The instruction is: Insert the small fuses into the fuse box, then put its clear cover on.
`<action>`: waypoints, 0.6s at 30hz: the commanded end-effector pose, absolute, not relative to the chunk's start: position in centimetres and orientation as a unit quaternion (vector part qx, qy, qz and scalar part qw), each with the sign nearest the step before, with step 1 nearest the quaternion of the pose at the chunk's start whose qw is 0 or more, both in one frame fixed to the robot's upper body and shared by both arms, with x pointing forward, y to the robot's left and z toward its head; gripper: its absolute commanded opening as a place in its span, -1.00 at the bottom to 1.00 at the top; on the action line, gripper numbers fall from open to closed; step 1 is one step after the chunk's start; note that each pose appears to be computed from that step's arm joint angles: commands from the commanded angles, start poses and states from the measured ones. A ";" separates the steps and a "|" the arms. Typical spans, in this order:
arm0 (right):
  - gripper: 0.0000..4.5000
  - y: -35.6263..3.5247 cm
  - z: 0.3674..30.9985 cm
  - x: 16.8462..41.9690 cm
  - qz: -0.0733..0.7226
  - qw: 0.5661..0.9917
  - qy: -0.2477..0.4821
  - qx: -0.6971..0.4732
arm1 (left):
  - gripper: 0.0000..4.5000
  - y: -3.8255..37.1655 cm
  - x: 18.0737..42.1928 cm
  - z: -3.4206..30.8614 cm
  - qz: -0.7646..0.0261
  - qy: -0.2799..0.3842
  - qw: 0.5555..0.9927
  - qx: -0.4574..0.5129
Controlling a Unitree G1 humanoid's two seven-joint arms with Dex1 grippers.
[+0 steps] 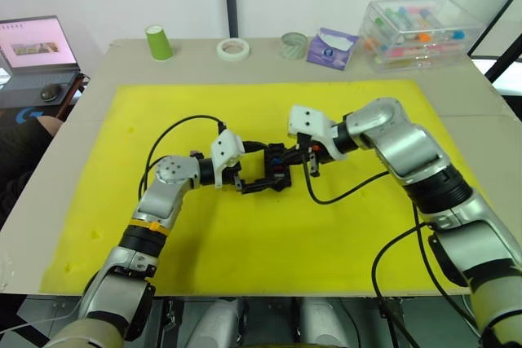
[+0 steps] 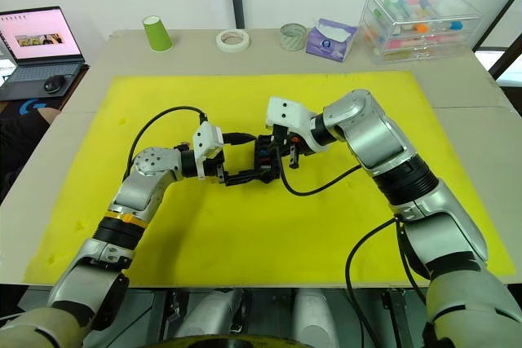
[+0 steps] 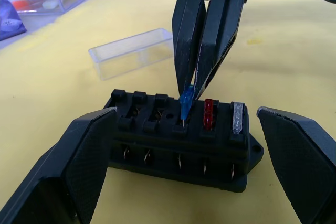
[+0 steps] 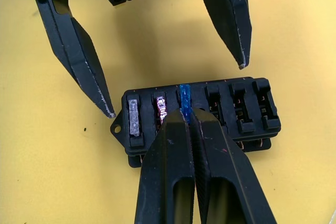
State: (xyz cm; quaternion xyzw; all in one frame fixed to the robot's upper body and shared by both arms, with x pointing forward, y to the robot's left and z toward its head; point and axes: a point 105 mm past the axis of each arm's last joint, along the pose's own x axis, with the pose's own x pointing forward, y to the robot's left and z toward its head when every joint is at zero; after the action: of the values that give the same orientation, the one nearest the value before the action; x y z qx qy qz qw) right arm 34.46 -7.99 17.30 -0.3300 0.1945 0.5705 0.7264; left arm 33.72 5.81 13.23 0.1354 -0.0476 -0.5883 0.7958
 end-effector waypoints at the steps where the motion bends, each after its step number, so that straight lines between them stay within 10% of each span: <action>1: -1.00 -8.2 18.4 34.7 0.562 0.737 0.180 -0.329 | 0.99 5.3 33.4 14.1 -0.593 -0.066 0.789 0.145; 18: -1.00 -8.8 20.5 34.9 0.547 0.730 0.158 -0.377 | 0.99 5.3 33.5 14.1 -0.591 -0.064 0.791 0.146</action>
State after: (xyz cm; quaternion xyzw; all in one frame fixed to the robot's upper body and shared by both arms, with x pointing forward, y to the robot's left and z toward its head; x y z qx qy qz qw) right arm 34.87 -9.01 18.46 -0.3409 0.1914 0.5535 0.7354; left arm 33.70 5.78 13.30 0.1363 -0.0489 -0.5880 0.7958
